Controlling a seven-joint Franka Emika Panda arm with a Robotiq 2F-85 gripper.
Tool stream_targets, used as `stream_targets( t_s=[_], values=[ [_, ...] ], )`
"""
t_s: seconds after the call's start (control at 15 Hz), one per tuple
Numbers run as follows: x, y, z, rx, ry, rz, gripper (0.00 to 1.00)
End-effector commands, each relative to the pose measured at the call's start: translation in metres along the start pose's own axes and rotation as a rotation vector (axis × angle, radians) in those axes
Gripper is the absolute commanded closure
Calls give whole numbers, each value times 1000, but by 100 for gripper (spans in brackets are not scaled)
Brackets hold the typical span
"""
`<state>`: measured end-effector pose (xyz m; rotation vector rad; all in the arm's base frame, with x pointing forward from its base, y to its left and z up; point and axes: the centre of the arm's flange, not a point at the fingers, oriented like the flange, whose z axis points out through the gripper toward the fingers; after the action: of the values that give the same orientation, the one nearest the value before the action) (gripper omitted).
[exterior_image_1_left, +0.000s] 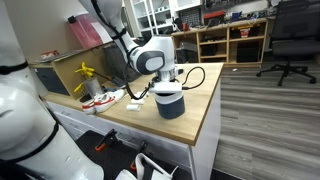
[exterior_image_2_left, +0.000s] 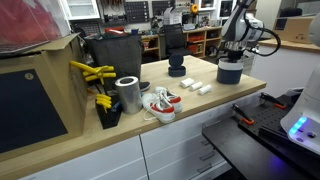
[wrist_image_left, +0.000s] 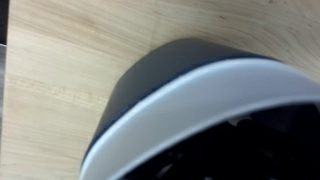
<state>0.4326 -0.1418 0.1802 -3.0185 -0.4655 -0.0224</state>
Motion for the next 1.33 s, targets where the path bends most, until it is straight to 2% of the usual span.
stream_targets(
  t_s=[0.0, 0.33, 0.53, 0.93, 1.07, 1.27],
  values=[
    [-5, -8, -39, -5, 69, 12, 100],
    [13, -3, -104, -44, 173, 87, 100],
    [18, -4, -121, -55, 153, 92, 100],
    [16, -5, -105, -64, -38, 150, 100],
    [16, -5, -99, -69, -50, 162, 100],
    [15, -6, -84, -83, -24, 167, 100]
  ],
)
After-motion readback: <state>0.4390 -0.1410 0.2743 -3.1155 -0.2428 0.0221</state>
